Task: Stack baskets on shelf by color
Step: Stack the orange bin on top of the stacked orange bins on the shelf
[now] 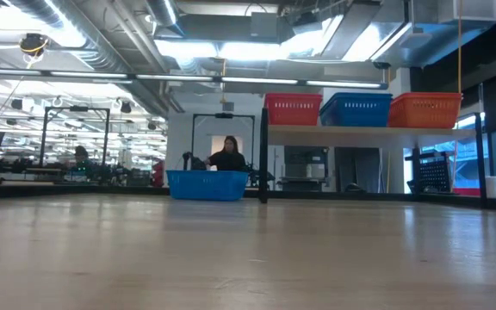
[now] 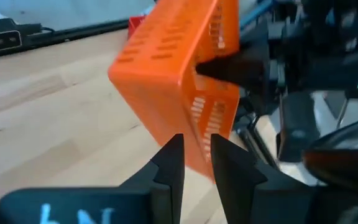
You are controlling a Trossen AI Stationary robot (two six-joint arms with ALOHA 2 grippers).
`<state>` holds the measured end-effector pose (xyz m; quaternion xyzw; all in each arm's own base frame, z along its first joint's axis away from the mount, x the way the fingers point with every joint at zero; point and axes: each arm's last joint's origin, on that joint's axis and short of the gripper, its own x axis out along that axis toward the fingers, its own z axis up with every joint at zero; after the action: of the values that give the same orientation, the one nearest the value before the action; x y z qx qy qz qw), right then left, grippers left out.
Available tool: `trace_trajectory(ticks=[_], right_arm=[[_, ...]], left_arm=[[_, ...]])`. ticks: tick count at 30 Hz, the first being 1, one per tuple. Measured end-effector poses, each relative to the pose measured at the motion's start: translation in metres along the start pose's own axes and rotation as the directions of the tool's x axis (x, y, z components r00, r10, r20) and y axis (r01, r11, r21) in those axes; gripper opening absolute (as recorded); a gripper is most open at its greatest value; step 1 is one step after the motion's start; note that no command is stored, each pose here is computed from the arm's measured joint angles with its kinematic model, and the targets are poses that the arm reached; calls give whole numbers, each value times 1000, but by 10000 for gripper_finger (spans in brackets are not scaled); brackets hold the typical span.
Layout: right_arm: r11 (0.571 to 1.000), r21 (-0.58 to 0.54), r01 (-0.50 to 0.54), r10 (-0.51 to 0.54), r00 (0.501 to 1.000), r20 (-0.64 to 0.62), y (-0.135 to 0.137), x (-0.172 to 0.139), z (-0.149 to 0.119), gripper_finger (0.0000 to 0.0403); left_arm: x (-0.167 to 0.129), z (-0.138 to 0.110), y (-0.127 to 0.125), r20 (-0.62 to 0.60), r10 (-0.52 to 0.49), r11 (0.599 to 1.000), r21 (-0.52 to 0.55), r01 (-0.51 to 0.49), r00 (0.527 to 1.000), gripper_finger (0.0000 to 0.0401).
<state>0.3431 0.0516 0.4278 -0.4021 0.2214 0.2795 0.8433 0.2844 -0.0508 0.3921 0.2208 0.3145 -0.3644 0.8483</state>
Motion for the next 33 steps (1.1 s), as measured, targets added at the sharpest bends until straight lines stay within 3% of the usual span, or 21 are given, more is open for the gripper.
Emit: trace_trajectory(ticks=[11,27,33], right_arm=[[993,-5,-116,115,975,189,-8,2,-7,81],[983,-32,-179,181,951,251,-11,15,-13,81],[980,-53,-191,198,941,274,-10,15,-13,60]], left_arm=[[-3,-3,5,19,-7,1000,-17,7,1000,0],[-7,-7,13,63,-16,1000,24,14,998,0],[-10,-10,18,67,0,999,41,-3,998,0]])
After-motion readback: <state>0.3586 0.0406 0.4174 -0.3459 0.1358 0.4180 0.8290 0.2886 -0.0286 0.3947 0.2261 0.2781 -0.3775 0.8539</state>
